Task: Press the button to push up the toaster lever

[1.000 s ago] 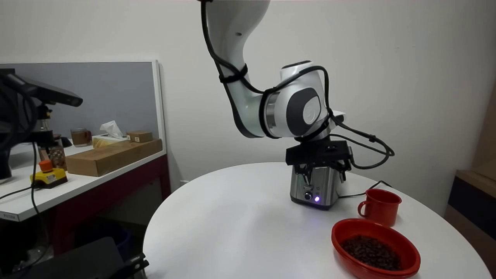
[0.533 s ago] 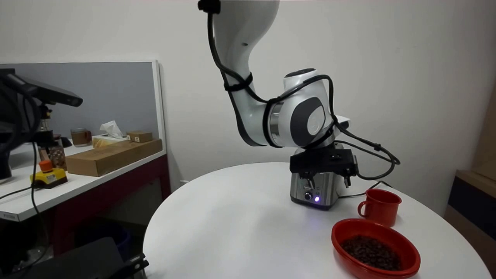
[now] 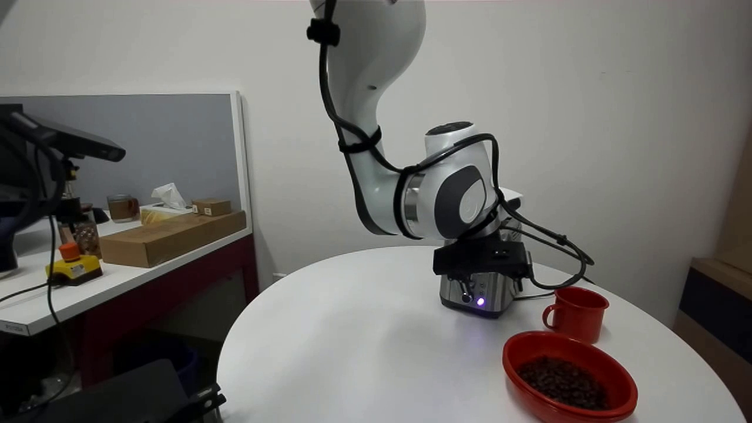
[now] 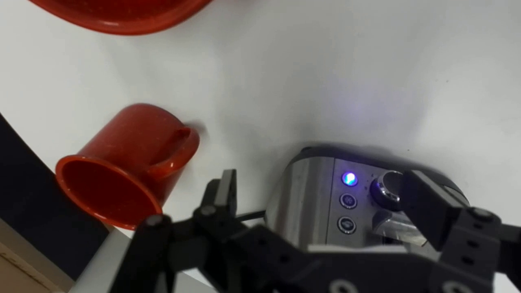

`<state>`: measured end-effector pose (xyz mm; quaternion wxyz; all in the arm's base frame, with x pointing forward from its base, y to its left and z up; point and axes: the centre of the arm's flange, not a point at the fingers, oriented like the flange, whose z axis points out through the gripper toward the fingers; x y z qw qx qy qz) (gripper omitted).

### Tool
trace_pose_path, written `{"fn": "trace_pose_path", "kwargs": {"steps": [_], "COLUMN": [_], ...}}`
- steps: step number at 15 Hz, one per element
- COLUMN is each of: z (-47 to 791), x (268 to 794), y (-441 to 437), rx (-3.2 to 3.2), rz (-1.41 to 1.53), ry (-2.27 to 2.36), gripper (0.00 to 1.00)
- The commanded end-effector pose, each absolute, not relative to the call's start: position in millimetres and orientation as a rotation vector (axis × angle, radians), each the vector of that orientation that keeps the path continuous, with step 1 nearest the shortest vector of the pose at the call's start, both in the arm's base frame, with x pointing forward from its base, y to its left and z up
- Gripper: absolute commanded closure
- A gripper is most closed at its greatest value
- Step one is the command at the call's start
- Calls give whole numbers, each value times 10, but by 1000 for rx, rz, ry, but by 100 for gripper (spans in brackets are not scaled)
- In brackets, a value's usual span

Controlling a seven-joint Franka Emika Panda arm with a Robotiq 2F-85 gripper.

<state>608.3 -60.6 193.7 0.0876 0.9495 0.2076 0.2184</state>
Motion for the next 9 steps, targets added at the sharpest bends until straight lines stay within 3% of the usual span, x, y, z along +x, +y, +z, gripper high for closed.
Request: {"fn": "trace_pose_path", "kwargs": {"steps": [1,9], "z": [1839,1669], "x": [6161,6209], "y": [-667,-698], "rx": [2823,2816], "rz": [709,721], "ry": [580,574], "gripper": [0,0]}}
